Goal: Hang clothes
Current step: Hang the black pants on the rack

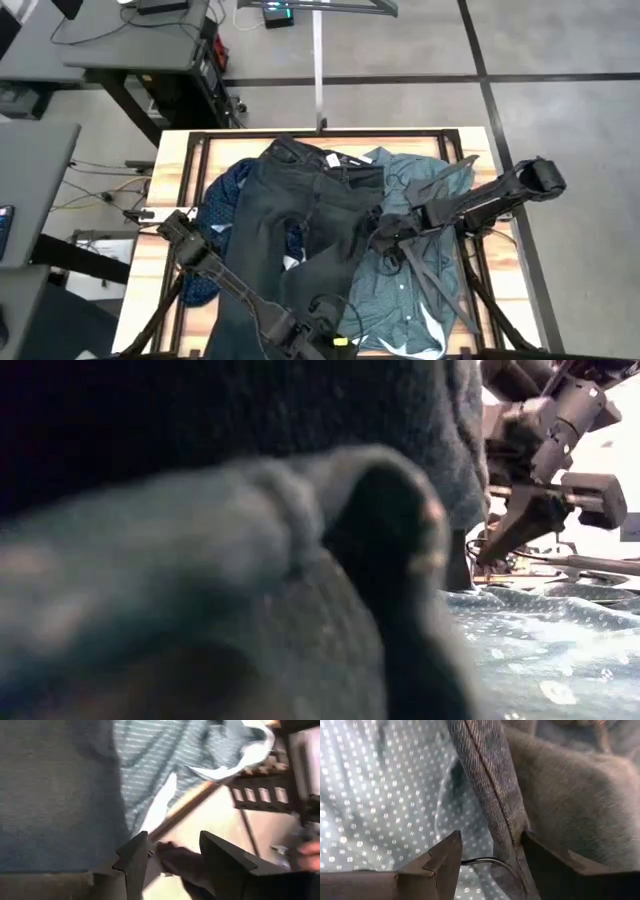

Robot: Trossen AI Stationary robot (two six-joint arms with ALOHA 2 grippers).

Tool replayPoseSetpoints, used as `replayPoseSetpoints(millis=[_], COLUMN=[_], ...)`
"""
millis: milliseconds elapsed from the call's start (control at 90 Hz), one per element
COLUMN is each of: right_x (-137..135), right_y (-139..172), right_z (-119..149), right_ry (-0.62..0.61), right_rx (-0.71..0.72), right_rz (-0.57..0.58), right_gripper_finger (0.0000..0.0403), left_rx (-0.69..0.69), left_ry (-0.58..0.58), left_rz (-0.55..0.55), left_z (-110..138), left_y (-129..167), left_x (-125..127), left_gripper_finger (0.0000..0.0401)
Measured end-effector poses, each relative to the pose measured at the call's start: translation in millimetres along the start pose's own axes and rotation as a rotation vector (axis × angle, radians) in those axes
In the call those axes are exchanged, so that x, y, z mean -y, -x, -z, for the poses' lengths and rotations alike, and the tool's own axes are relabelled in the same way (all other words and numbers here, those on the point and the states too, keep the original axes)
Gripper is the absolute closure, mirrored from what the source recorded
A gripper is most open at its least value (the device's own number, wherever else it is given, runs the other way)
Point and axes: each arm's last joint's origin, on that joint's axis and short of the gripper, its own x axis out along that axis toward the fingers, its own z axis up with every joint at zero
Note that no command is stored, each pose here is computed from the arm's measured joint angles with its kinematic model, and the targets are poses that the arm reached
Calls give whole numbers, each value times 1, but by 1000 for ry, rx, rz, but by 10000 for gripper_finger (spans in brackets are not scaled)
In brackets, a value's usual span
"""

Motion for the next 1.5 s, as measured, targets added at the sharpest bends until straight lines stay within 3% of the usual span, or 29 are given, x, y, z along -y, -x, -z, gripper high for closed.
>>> replayPoseSetpoints(millis=[233, 456, 533, 644, 711, 933, 1111, 1256, 1500], right_x=[1, 2, 3, 4, 5, 7, 7, 7, 7], right_y=[-2, -2, -2, -2, -2, -3, -3, -3, -3], right_z=[3, 3, 3, 3, 4, 5, 5, 5, 4], right_ry=[-47, -36, -38, -41, -43, -52, -51, -51, -50], right_rx=[-24, -22, -19, -19, -21, -22, -22, -20, -18], right_rz=[-6, -1, 3, 5, 7, 13, 13, 14, 16], right_gripper_finger=[207, 207, 207, 207, 207, 207, 207, 207, 207], left_rx=[-52, -34, -72, -93, -76, -88, -124, -133, -172], left_ry=[-22, -62, -96, -141, -152, -162, -210, -192, -174], left_rz=[-95, -290, -275, -126, -90, -234, -133, -226, -269], left_z=[-17, -35, -36, -35, -34, -31, -28, -22, -16], left_y=[-36, -34, -36, -39, -39, -44, -48, -65, -86], left_x=[-10, -28, -26, -12, -9, -27, -19, -32, -41], left_gripper_finger=[239, 239, 239, 239, 239, 239, 239, 239, 239])
